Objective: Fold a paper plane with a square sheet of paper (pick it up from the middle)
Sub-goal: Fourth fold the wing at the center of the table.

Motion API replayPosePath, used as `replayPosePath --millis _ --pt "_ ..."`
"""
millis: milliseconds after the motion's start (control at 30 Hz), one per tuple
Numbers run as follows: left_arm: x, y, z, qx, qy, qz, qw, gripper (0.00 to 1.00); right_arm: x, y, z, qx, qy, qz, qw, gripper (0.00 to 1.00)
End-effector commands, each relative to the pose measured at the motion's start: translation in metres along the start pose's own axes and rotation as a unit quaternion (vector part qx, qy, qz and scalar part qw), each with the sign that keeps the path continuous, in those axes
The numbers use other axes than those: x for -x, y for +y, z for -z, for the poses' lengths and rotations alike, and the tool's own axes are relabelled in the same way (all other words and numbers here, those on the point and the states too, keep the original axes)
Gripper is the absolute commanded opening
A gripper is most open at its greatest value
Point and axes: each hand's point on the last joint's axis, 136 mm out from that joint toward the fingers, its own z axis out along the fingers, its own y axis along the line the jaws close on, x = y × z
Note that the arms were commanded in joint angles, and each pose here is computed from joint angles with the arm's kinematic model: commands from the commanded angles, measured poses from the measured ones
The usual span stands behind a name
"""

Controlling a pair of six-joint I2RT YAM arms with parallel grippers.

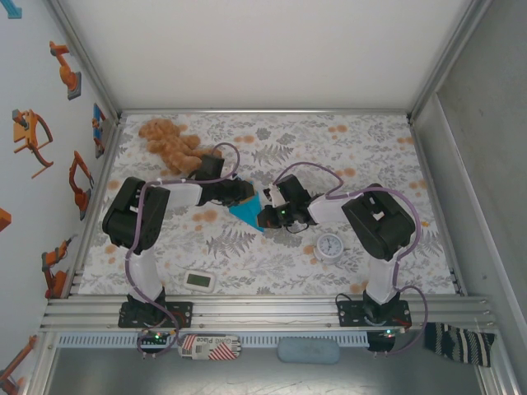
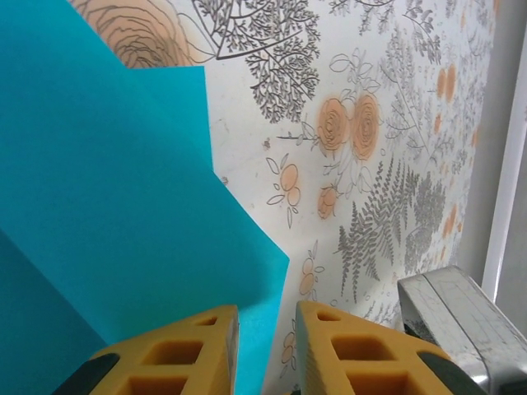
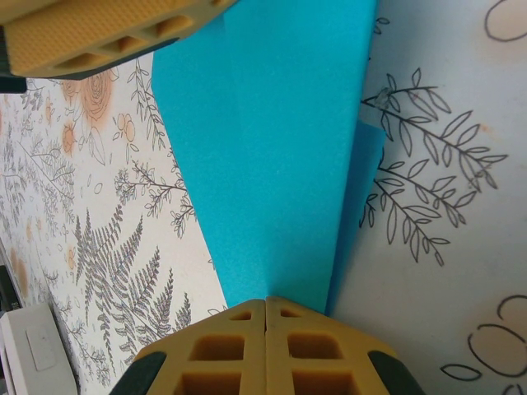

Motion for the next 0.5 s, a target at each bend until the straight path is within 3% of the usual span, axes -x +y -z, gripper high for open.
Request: replayPosePath --millis 0,467 --pt "0.011 0.003 -0.001 0.007 -0.012 0.0 1.0 0.26 -0.019 -0.029 -0.007 -0.053 0.03 -0.022 0.998 0.02" --pt "0.008 0.024 -0.003 0.051 -0.013 0.013 0.999 0.21 -0.021 -0.03 -0.006 -0.056 0.032 -0.023 0.998 0.02"
